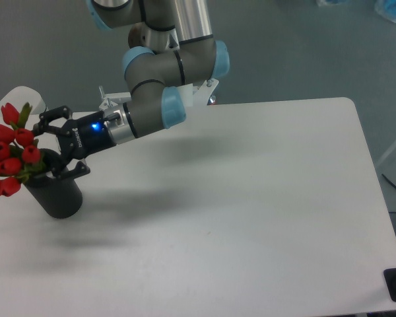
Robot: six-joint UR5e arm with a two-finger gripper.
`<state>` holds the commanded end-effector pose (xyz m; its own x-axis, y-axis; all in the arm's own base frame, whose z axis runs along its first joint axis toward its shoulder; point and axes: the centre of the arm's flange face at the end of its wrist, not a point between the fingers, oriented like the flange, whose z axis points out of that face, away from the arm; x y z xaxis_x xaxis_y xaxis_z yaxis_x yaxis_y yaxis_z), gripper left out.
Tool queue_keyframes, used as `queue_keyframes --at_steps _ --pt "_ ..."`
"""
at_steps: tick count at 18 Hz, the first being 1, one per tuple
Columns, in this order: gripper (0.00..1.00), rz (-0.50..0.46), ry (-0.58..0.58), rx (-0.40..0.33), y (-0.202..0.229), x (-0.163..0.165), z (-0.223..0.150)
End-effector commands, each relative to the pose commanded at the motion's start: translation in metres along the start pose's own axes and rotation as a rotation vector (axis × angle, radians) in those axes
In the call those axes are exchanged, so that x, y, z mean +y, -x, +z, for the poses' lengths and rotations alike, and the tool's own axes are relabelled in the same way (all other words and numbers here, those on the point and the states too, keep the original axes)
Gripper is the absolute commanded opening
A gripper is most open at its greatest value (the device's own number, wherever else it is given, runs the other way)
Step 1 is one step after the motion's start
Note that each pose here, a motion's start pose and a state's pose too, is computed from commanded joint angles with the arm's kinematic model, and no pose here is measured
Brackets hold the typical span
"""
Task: Insert the flowers into the vase
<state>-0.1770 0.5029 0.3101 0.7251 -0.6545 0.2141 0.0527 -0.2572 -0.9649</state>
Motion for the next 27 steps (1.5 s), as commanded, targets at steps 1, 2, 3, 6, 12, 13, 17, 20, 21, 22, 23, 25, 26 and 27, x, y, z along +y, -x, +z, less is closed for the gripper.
queue_keyframes --at_steps 1,2,3,6,12,13,17,20,21,22,23,25,26,27 --pt "1.0 0.006 0.0 -0.022 -0.001 -0.003 -0.01" --pt "1.0 0.018 -0.005 -0.042 -0.004 -0.009 -0.02" --pt "1.0 0.035 -0.006 -0.056 -0.009 -0.018 -0.027" --pt "1.0 0.055 0.09 -0.151 -0.009 -0.018 -0.054" --pt "1.0 0.117 0.312 -0.423 0.036 -0.052 -0.148" --pt "1.0 0.123 0.335 -0.462 0.053 -0.059 -0.167" --pt "1.0 0.156 0.531 -0.685 0.103 -0.091 -0.26" --pt "1.0 0.147 0.681 -0.818 0.122 -0.102 -0.316" --pt "1.0 0.139 0.759 -0.845 0.121 -0.09 -0.335" --pt "1.0 0.162 0.858 -0.853 0.12 -0.083 -0.35" --pt "1.0 0.166 0.956 -0.842 0.115 -0.079 -0.361" --pt "1.0 0.151 1.138 -0.791 0.102 -0.075 -0.373" --pt "1.0 0.148 1.205 -0.773 0.093 -0.082 -0.376" --pt "1.0 0.141 1.258 -0.765 0.084 -0.095 -0.38"
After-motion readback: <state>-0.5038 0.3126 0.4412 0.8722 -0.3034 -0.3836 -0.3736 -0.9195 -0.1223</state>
